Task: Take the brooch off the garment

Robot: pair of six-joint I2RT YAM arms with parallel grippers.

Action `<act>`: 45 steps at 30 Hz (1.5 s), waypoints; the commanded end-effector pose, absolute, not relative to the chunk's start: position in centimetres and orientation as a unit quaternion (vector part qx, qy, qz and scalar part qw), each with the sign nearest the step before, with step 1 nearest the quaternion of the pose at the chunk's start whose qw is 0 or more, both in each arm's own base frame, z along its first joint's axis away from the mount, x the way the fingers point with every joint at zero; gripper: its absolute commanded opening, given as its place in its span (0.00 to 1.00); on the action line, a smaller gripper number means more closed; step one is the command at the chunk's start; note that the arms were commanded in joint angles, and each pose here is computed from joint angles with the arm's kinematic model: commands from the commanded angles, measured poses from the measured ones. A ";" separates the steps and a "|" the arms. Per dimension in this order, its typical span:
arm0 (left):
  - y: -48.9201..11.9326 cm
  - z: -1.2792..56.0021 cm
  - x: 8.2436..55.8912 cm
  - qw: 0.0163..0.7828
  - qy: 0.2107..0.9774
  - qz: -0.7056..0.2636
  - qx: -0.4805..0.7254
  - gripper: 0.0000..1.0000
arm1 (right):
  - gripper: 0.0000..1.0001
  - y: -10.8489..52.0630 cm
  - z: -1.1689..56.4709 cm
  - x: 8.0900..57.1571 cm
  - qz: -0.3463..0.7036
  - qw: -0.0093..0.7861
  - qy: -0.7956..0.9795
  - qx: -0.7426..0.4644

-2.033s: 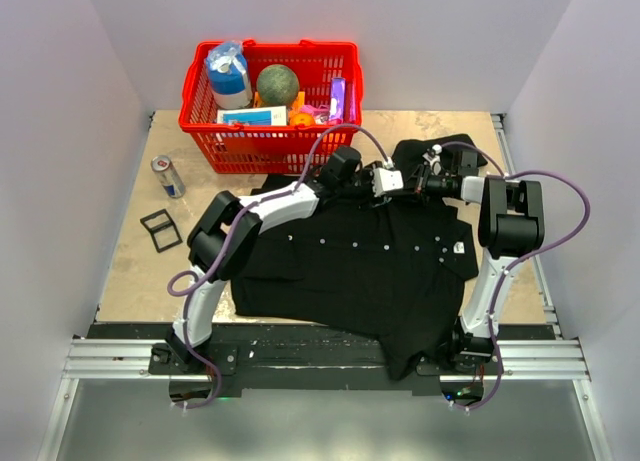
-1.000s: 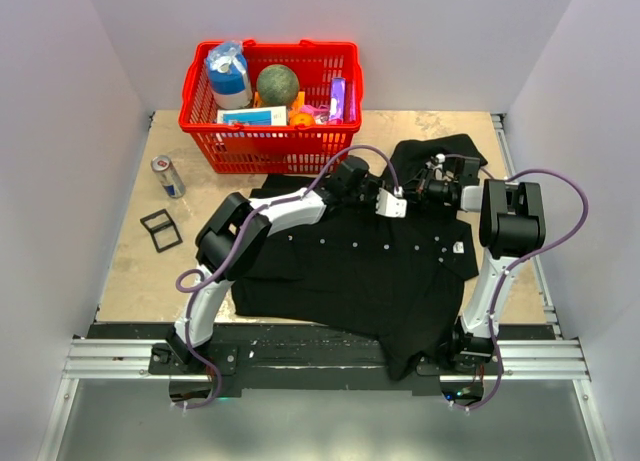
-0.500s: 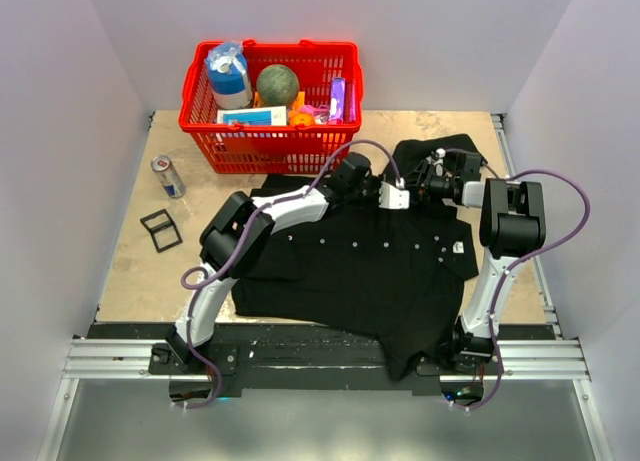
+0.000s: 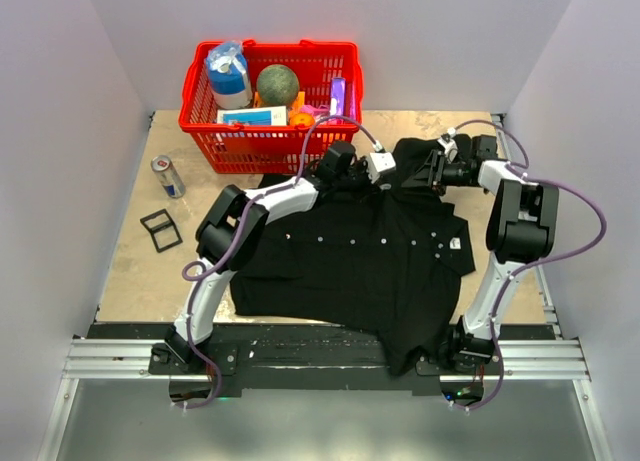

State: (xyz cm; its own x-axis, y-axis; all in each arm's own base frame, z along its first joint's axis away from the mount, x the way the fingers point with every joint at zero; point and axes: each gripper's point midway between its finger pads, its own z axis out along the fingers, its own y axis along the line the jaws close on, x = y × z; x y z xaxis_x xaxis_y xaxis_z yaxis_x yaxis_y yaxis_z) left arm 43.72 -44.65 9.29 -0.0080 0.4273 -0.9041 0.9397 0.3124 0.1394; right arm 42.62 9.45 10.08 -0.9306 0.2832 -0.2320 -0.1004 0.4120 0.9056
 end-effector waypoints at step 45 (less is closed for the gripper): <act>-41.1 8.5 36.0 0.314 0.715 -0.528 0.335 0.00 | 0.50 15.7 7.5 36.9 0.370 0.233 0.746 -0.503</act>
